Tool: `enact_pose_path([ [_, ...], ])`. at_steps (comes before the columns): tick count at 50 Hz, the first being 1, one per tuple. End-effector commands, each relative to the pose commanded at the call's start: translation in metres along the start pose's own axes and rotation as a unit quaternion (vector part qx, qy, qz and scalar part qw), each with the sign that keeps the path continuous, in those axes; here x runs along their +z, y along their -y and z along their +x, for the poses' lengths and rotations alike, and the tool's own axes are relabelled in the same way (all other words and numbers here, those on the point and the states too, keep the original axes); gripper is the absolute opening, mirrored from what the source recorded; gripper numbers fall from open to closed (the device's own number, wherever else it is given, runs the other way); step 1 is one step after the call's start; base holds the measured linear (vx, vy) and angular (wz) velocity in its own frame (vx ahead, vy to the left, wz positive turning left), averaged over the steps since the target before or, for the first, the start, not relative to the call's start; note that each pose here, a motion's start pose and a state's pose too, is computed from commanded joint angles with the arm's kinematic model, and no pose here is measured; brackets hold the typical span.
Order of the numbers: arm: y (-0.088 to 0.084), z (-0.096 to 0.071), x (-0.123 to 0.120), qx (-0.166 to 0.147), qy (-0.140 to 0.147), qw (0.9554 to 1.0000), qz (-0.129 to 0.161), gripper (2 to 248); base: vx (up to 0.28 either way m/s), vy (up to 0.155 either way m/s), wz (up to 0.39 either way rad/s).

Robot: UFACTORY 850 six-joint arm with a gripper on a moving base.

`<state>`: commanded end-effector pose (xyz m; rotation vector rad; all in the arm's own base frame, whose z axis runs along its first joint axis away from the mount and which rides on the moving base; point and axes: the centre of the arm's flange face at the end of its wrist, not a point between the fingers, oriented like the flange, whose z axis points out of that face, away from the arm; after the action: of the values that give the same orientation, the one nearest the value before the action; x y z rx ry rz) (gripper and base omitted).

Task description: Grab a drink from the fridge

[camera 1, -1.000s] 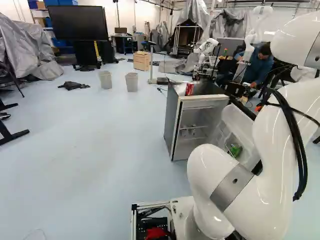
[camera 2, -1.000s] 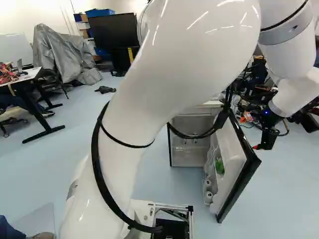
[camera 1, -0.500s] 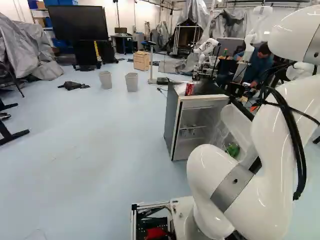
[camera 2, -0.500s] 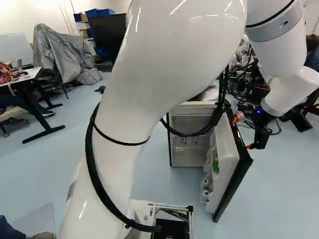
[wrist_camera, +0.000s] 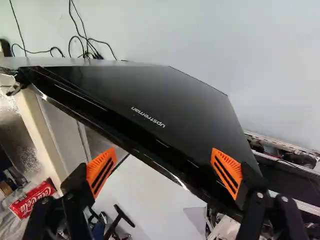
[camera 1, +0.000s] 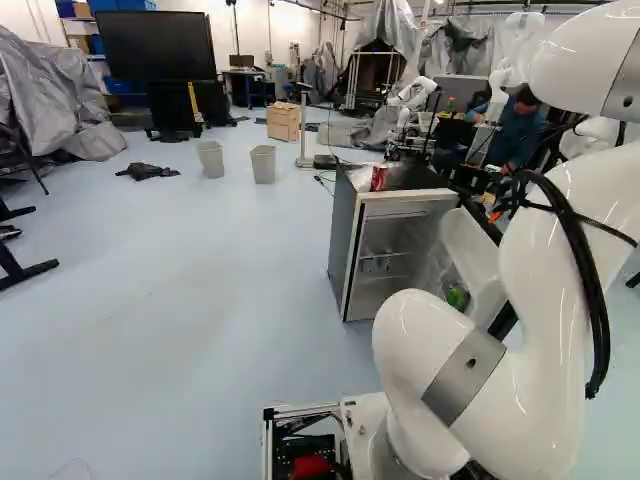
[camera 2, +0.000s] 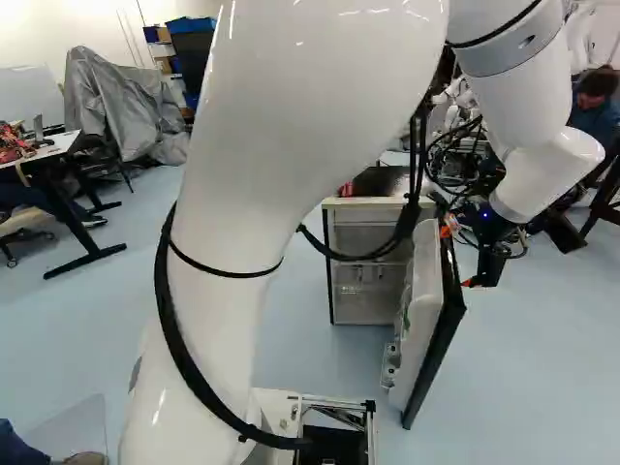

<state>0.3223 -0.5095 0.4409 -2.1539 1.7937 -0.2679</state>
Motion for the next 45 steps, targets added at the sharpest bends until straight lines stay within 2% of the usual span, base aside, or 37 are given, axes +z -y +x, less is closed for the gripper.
enact_pose_path([
  [45,0.050,-0.055,0.024,-0.052,0.033,0.9981,-0.009,247,0.000,0.000,0.000],
])
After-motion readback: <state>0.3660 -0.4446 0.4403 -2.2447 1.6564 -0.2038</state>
